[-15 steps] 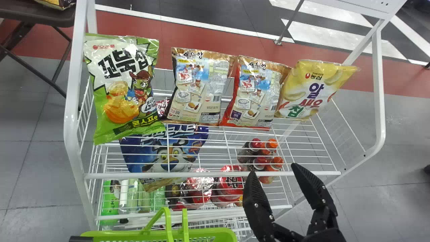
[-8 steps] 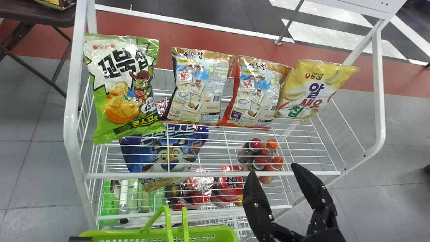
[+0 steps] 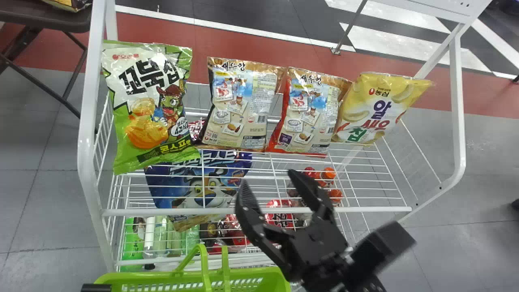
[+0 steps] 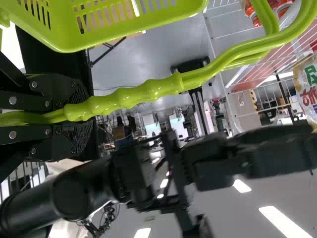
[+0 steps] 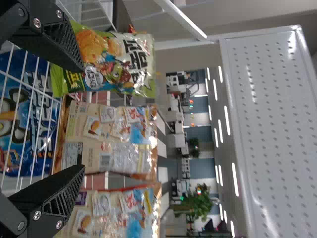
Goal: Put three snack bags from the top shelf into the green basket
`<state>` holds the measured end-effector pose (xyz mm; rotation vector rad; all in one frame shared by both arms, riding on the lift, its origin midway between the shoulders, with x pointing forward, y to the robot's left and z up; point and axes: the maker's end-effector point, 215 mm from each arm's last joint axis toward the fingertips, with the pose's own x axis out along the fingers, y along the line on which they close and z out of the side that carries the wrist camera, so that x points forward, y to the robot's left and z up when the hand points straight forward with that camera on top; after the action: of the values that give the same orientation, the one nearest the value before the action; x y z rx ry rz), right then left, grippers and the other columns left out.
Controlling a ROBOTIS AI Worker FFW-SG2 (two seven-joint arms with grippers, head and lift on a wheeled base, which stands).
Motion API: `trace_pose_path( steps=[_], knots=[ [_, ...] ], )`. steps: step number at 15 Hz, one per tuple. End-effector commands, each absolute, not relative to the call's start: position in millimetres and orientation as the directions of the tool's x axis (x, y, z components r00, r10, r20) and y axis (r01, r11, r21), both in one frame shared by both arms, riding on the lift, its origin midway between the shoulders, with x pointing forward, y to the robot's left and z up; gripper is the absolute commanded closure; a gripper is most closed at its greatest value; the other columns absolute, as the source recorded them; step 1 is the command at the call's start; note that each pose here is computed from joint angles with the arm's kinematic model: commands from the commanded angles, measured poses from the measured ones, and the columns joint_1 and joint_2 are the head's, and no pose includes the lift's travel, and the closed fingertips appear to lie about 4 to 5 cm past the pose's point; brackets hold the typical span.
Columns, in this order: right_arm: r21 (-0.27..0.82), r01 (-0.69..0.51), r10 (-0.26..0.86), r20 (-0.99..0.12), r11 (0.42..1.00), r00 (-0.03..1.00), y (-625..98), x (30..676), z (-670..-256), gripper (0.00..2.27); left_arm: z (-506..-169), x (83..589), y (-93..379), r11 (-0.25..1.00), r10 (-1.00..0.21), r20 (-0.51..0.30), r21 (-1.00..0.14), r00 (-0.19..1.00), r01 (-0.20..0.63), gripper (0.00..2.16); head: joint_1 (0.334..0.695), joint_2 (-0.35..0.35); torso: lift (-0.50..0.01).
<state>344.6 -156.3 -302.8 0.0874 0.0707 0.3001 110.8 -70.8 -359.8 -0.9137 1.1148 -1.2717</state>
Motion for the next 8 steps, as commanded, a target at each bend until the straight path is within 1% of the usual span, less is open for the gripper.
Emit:
trace_pose_path(
  steps=[1,3,8],
  knots=[
    [0.103,-0.327,0.331,-0.026,0.939,0.943,-138,369,-298,0.14,-359,113,-73,0.113,-0.991,-0.128,-0.959,-0.042,0.26,2.14,0.695,-0.35,-0.05],
    [0.104,-0.351,0.357,-0.051,0.931,0.933,-120,397,-311,0.14,-359,114,-73,0.116,-0.991,-0.131,-0.957,-0.04,0.264,2.14,0.695,-0.35,-0.05],
    [0.11,-0.401,0.407,-0.036,0.909,0.913,-89,457,-326,0.14,-359,112,-76,0.141,-0.986,-0.161,-0.946,-0.045,0.29,2.14,0.695,-0.35,-0.05]
  ],
)
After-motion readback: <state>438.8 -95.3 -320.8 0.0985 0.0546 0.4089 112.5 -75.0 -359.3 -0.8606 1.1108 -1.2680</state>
